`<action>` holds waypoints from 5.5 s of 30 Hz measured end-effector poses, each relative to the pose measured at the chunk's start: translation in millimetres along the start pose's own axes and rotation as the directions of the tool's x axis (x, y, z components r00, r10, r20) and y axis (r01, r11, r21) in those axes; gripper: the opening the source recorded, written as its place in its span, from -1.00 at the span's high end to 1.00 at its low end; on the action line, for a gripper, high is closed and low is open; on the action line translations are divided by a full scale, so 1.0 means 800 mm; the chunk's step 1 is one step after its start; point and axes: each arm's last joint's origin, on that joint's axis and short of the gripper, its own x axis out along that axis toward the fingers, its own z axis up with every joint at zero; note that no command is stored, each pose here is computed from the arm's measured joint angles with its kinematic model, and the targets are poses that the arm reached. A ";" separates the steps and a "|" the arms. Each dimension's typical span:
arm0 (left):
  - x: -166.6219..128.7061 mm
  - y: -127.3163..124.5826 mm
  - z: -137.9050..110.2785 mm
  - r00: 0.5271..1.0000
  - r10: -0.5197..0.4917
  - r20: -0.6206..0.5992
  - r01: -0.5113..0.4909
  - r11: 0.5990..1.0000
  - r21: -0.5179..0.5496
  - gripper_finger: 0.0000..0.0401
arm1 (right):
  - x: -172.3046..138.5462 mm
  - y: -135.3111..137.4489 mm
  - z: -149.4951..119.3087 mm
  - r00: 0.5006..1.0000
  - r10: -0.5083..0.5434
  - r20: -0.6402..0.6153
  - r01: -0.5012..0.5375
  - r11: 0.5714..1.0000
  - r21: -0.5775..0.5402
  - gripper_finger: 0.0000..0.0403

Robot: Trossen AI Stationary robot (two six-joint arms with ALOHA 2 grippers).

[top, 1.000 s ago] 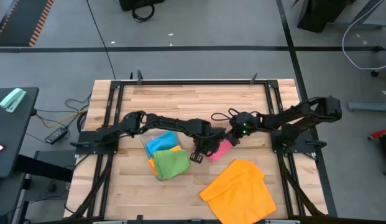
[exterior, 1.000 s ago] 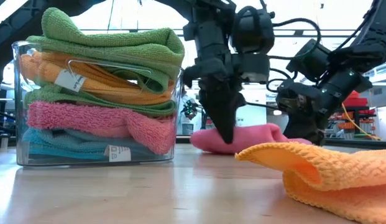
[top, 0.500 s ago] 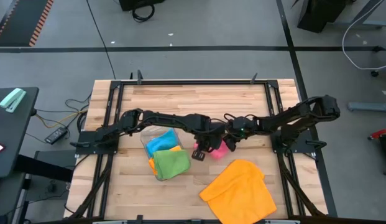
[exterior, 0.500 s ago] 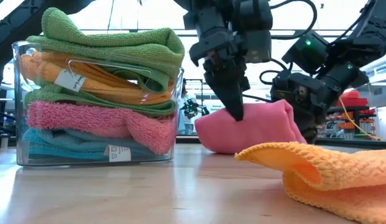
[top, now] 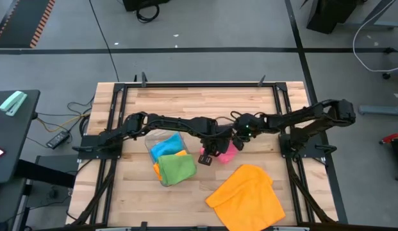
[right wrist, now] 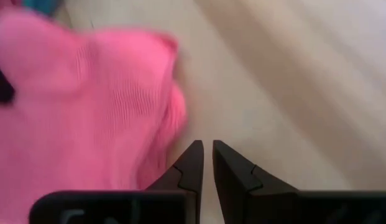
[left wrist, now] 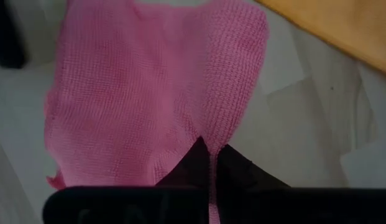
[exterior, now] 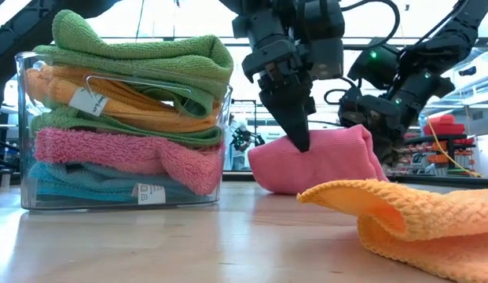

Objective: Fold microfiber towels
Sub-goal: Fold the pink towel

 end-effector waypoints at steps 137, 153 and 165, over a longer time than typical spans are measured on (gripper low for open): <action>0.080 -0.109 0.003 0.931 0.327 -0.162 -0.301 0.939 0.166 0.35 | 0.042 0.014 -0.004 0.997 0.052 0.062 -0.058 0.994 0.094 0.79; 0.046 -0.074 0.013 0.980 0.148 -0.130 -0.135 0.985 0.108 0.85 | 0.042 0.016 -0.006 0.997 0.071 0.033 -0.072 0.997 0.031 0.79; -0.005 -0.001 0.017 0.996 0.086 -0.038 -0.087 0.995 -0.048 0.82 | 0.043 0.027 -0.015 0.996 0.087 0.002 -0.087 0.996 -0.034 0.79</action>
